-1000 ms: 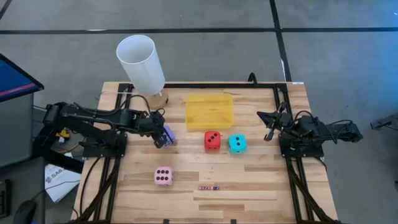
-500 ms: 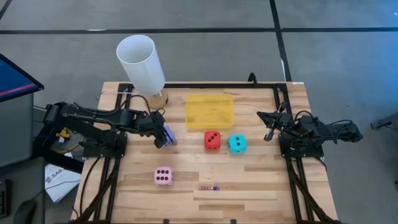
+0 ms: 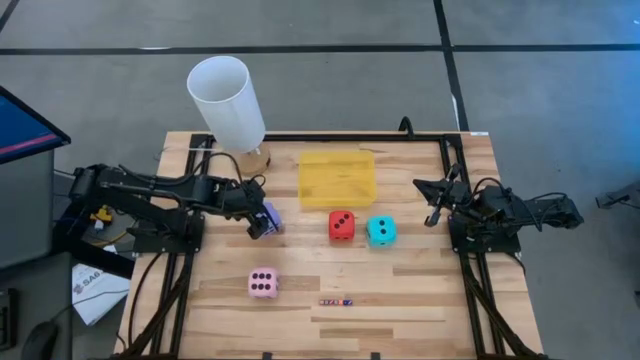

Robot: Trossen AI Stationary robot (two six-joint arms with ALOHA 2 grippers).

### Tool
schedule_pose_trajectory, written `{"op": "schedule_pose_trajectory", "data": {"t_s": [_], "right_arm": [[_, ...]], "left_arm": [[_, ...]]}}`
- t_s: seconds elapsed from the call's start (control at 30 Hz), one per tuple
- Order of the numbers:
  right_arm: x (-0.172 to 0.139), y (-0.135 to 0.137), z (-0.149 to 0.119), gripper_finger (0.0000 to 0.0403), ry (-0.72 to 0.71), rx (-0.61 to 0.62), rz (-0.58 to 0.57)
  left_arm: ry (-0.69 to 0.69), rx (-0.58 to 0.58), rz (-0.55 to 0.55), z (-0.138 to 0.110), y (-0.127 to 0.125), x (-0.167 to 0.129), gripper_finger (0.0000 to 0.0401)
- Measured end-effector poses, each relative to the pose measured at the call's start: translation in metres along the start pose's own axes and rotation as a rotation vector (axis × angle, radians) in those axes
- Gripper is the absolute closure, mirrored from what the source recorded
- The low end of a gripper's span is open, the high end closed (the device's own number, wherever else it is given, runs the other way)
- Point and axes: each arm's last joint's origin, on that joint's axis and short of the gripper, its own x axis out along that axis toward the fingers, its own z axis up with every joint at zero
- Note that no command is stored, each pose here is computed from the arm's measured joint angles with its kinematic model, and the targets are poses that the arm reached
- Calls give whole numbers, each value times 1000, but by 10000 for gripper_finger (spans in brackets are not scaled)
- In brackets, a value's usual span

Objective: Pick & Place Dice
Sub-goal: Put the big purple dice into the yellow bin

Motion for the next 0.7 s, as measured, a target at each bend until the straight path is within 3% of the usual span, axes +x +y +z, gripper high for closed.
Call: {"op": "schedule_pose_trajectory", "data": {"t_s": [0.53, 0.7], "right_arm": [[0, 0, 0, 400, 0, -2, 0], [0, 0, 0, 400, 0, -2, 0]], "left_arm": [[0, -6, 1, 0, 0, 0, 4], [31, -11, 26, -1, -4, 13, 5]]}}
